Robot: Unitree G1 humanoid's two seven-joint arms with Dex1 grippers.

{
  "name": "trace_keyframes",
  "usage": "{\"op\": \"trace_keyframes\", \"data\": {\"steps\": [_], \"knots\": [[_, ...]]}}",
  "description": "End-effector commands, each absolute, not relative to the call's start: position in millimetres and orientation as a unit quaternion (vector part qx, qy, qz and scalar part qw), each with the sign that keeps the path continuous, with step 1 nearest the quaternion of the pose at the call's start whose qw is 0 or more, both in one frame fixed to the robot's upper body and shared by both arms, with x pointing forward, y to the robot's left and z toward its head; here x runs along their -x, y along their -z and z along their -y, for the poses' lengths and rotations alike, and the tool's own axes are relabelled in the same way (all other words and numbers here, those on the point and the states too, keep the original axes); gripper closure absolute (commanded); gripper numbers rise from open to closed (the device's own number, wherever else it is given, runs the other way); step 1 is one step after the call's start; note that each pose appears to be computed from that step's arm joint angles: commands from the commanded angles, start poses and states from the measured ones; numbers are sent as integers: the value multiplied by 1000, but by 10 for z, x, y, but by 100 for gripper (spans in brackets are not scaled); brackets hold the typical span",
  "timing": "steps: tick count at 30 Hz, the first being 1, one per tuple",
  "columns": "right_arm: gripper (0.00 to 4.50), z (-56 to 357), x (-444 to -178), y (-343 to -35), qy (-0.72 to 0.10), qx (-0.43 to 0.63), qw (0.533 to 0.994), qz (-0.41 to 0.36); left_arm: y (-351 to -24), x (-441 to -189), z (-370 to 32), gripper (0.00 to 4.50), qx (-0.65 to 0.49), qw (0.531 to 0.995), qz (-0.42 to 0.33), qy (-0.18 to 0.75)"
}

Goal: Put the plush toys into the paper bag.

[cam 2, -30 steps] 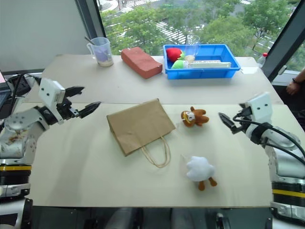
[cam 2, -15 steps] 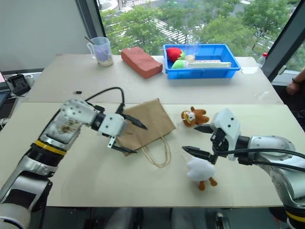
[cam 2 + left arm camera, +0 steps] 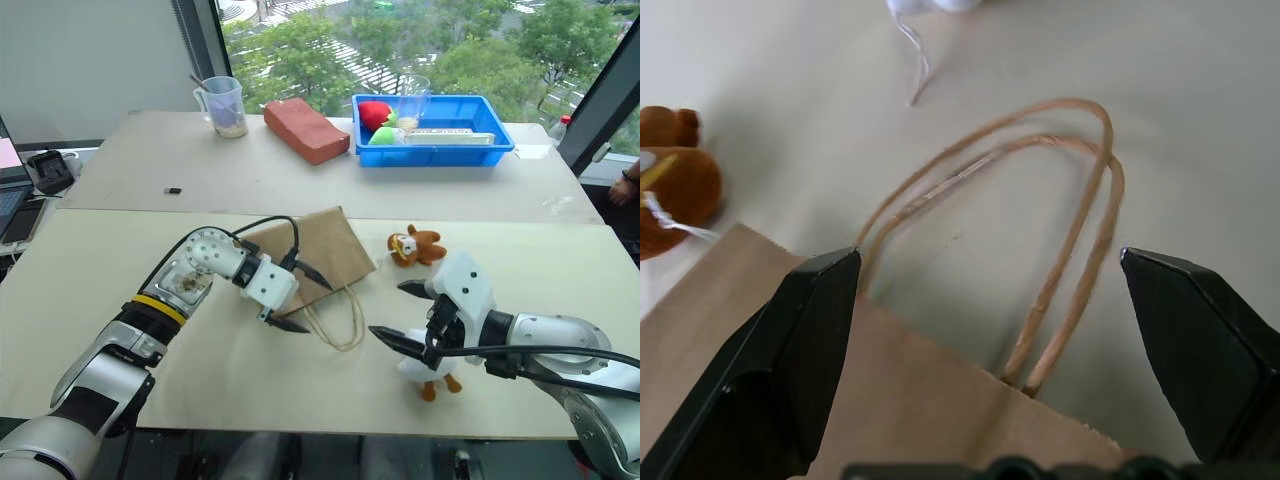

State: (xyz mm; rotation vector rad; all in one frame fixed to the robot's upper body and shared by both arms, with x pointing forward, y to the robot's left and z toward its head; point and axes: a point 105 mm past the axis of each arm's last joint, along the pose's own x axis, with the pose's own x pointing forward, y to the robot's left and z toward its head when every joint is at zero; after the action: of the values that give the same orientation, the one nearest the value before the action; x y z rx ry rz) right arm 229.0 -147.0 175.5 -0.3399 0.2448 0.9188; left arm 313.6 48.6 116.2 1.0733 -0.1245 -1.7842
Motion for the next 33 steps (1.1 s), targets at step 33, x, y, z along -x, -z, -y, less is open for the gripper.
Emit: {"op": "trace_keyframes", "data": {"steps": [33], "knots": [[0,1474,-2246,-1913,-438,185,874,-103,-1192,-3265,-374,9,-438,517,74,732]]}}
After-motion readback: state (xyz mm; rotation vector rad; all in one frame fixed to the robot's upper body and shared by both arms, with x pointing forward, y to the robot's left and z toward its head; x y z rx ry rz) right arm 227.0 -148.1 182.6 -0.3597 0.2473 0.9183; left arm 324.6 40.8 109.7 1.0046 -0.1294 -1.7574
